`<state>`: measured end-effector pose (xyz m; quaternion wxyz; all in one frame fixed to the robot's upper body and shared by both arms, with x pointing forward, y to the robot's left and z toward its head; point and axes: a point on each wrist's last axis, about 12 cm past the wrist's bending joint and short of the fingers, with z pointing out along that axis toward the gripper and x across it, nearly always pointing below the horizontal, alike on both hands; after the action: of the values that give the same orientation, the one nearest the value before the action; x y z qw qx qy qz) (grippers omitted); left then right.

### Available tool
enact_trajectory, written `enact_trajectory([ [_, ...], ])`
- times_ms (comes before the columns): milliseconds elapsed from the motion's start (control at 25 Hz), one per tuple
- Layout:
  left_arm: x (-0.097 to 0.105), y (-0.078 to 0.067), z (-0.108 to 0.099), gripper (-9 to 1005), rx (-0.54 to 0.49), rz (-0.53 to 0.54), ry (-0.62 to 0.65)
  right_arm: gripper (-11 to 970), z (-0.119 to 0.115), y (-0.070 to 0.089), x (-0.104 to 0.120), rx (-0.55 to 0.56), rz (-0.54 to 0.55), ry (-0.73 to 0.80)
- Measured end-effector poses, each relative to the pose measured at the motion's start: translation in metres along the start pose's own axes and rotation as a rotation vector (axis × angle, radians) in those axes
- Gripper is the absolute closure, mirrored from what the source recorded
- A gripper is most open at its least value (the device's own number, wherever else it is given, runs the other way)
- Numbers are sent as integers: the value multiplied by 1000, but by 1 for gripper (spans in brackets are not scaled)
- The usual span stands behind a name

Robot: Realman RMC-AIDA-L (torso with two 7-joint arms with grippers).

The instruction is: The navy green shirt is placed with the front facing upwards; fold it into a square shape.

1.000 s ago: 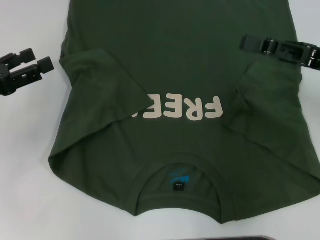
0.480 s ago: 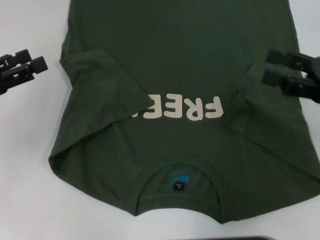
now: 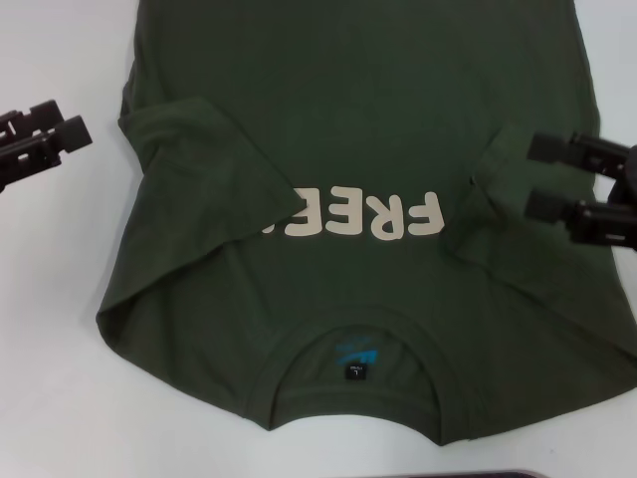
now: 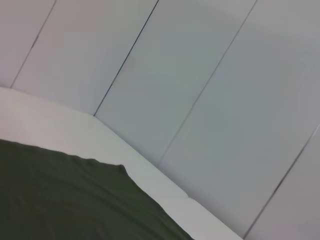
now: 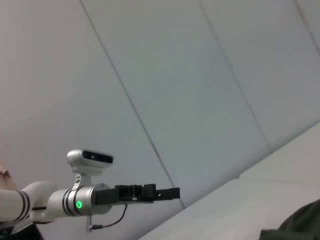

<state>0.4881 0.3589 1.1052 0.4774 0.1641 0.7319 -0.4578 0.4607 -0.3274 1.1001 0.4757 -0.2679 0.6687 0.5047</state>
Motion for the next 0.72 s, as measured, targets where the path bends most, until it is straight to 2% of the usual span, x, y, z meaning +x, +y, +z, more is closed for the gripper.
enact_trajectory([
  [160, -1, 0, -8, 155, -3, -96, 55, 12, -2, 2, 3, -1, 66, 14],
  [320, 1, 3, -16, 155, -50, -294, 126, 12, -12, -1, -4, 42, 129, -4],
  [520, 5, 8, -25, 155, -125, -529, 188, 13, -14, -3, -9, 45, 135, 1],
  [720, 9, 14, -32, 155, -223, -637, 255, 13, -14, -4, -10, 43, 129, 5],
])
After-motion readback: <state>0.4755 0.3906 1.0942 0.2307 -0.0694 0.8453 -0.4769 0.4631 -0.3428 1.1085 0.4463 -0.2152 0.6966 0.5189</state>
